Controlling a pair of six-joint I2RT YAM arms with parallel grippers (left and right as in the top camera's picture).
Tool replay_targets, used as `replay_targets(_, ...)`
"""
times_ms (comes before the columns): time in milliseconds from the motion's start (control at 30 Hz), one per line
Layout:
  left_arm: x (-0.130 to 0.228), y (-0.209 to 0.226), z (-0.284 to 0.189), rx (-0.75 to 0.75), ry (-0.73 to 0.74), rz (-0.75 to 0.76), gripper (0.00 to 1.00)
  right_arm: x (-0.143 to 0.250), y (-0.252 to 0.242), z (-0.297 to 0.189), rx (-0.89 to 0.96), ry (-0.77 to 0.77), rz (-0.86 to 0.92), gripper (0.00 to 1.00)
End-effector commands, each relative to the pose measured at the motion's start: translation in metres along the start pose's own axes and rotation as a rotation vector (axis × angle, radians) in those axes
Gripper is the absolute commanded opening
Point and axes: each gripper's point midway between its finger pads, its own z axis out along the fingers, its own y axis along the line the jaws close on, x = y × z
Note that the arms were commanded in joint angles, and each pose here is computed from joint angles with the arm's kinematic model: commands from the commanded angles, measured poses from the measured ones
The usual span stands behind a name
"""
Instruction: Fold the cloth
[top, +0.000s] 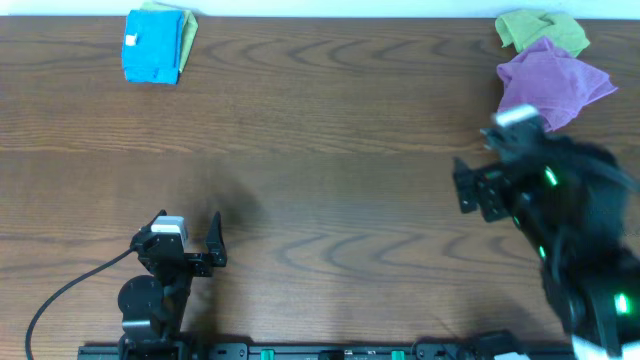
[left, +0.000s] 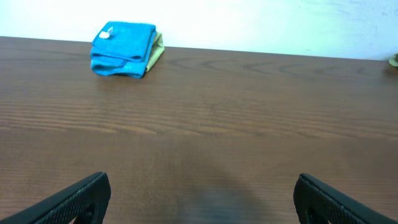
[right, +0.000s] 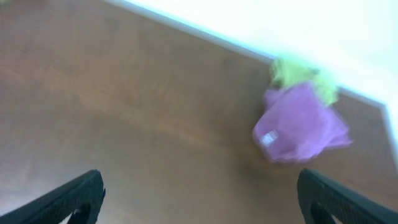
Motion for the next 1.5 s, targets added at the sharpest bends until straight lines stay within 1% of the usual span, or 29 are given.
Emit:
replay_targets(0, 0.012, -0.001, 0.003, 0.007, 0.024, -0.005, 0.95, 0.026, 0.000, -0.004, 0.031, -0.044, -0.008, 0.99)
replay_targets(167, 0.012, -0.001, 0.003, 0.007, 0.024, -0.005, 0.95, 0.074, 0.013, 0.005, 0.035, -0.135, -0.002, 0.99)
replay_targets(367, 0.012, -0.001, 0.003, 0.007, 0.024, -0.005, 0.95, 0.120, 0.028, 0.017, 0.027, -0.190, 0.000, 0.99)
replay_targets(533, 0.012, -0.001, 0.003, 0.007, 0.024, -0.005, 0.95, 0.141, 0.035, 0.024, 0.022, -0.235, 0.002, 0.99)
replay_targets(733, 0.012, -0.001, 0.003, 0.007, 0.025, -0.005, 0.95, 0.167, 0.042, 0.036, 0.022, -0.244, 0.003, 0.99)
replay_targets(1100, 0.012, -0.001, 0.003, 0.007, 0.024, -0.005, 0.95, 0.197, 0.052, 0.057, 0.000, -0.175, -0.002, 0.99)
replay_targets(1467, 0.012, -0.001, 0.003, 0.007, 0.024, -0.005, 0.95, 0.197, 0.052, 0.057, 0.000, -0.175, -0.002, 0.99)
